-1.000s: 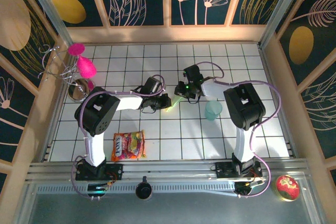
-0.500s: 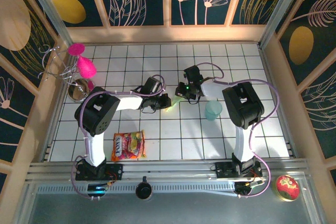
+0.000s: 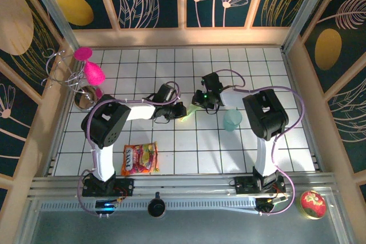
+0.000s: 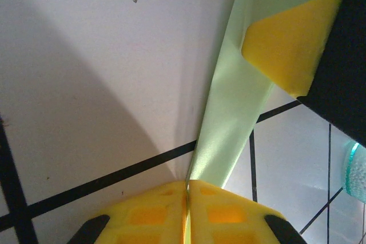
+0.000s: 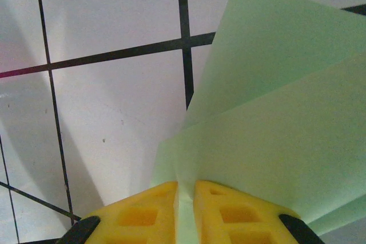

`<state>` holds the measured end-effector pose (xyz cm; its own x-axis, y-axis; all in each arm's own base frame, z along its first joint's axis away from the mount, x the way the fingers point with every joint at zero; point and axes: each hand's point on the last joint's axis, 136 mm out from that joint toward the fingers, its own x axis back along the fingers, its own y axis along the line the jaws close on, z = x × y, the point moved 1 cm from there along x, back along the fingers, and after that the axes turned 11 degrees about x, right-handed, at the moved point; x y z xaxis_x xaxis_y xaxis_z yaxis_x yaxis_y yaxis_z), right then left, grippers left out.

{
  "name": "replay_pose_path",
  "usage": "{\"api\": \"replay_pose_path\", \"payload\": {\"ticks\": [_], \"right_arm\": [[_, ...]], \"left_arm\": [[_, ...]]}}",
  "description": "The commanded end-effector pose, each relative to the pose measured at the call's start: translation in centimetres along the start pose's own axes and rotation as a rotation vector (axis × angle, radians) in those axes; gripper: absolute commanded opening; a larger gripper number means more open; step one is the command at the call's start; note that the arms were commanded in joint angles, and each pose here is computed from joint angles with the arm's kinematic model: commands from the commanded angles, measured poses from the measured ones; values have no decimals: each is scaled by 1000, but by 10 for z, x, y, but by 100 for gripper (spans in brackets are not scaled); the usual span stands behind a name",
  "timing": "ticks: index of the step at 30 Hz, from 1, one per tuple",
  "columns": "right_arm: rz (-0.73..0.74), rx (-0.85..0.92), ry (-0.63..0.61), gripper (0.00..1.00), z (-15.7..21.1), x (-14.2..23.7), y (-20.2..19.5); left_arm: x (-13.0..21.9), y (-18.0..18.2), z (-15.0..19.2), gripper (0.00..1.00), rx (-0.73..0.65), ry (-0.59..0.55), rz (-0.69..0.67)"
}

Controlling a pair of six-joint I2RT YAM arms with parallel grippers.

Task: Fold a paper plane with a square sheet of paper (pick it up from the middle)
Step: Fold the wing for the fifth time at the center of the table.

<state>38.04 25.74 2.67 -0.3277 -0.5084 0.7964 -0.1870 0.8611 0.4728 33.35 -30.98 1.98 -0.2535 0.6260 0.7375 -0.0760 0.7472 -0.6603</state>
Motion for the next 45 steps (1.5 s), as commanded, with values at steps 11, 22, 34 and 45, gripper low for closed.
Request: {"api": "replay_pose_path", "payload": {"ticks": [11, 22, 34, 45], "right_arm": [[-30, -15, 40, 13, 29, -7, -25], [-37, -19, 47, 11, 31, -9, -27], [-39, -21, 52, 10, 32, -10, -28], [-25, -26, 71, 9, 37, -13, -32]], "left_arm": [[37, -37, -30, 22, -82, -187, 47], [9, -54, -13, 8, -128, -64, 78], [-16, -37, -10, 0, -138, -10, 8], [-23, -23, -6, 0, -151, 12, -32]]}}
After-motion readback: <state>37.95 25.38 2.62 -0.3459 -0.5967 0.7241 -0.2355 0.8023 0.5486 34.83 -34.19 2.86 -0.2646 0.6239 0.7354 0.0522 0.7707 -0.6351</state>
